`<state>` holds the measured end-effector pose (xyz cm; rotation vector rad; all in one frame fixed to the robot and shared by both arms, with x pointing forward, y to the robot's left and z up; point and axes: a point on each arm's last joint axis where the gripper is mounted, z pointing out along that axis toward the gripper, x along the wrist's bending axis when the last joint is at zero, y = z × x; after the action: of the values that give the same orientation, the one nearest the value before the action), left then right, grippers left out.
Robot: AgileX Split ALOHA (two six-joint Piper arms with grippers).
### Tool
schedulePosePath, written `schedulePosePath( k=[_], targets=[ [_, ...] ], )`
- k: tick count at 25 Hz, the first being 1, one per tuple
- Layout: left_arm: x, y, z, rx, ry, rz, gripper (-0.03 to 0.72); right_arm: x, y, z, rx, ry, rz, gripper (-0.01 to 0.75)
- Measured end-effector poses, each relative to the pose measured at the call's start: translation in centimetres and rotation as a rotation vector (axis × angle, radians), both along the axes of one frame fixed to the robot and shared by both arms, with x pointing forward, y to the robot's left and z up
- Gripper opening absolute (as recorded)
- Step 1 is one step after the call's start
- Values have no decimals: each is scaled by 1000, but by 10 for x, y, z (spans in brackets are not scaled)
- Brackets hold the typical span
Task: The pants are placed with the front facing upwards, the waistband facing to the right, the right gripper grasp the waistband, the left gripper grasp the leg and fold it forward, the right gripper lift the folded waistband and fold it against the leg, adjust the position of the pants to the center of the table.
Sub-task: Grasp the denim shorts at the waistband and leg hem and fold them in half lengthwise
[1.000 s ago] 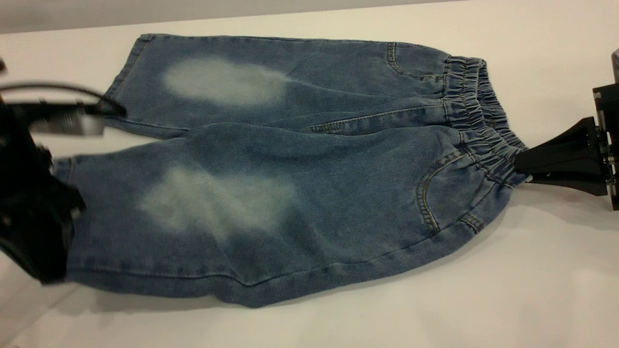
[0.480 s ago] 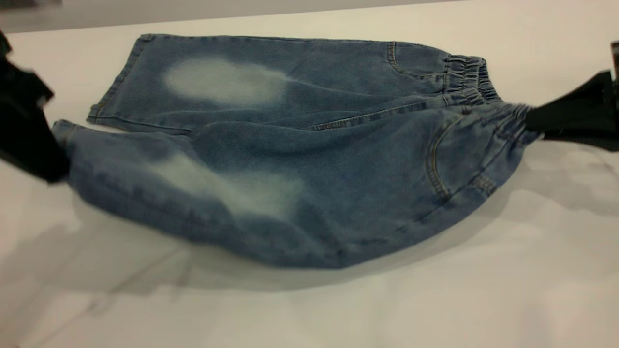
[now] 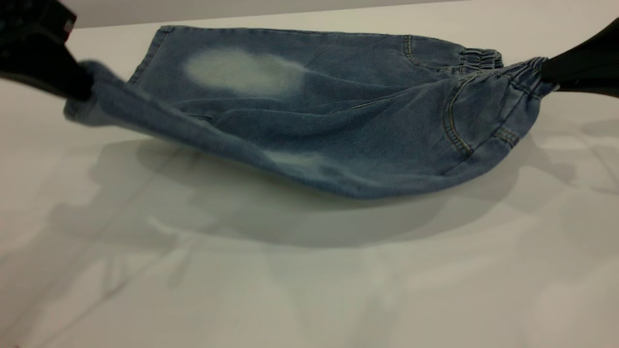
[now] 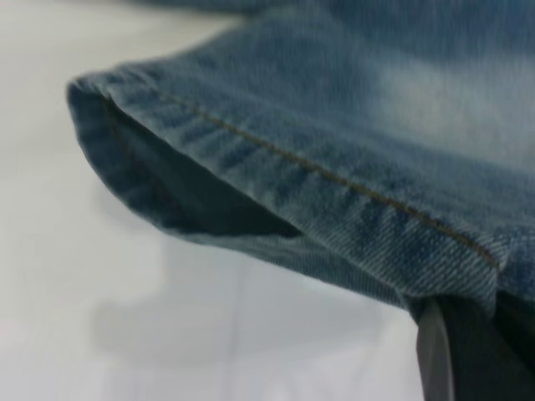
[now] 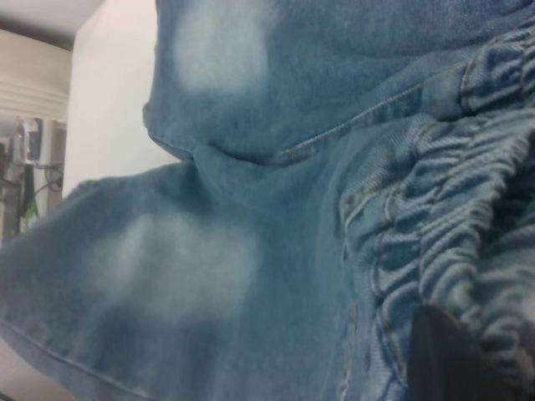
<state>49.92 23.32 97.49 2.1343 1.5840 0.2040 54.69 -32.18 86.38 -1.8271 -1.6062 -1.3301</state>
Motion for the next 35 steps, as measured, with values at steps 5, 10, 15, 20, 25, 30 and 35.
schedulePosePath(
  k=[5,10,15,20,25,30,35],
  targets=[
    [8,0,4,-16,-96,40,34,16,-5,10,0,-24,-12,32],
    [16,3,9,-7,-193,76,34,29,-10,18,0,-43,-27,32],
    [23,5,13,3,-278,105,34,43,-4,28,-17,-71,-6,32],
    [35,5,13,18,-312,105,34,62,12,42,-38,-108,49,32],
    [58,0,6,38,-308,80,34,76,10,50,-102,-119,42,32],
    [86,-4,-3,43,-299,75,34,81,6,51,-145,-121,14,32],
    [109,-7,-9,65,-303,46,33,84,2,38,-187,-93,-23,32]
  ],
)
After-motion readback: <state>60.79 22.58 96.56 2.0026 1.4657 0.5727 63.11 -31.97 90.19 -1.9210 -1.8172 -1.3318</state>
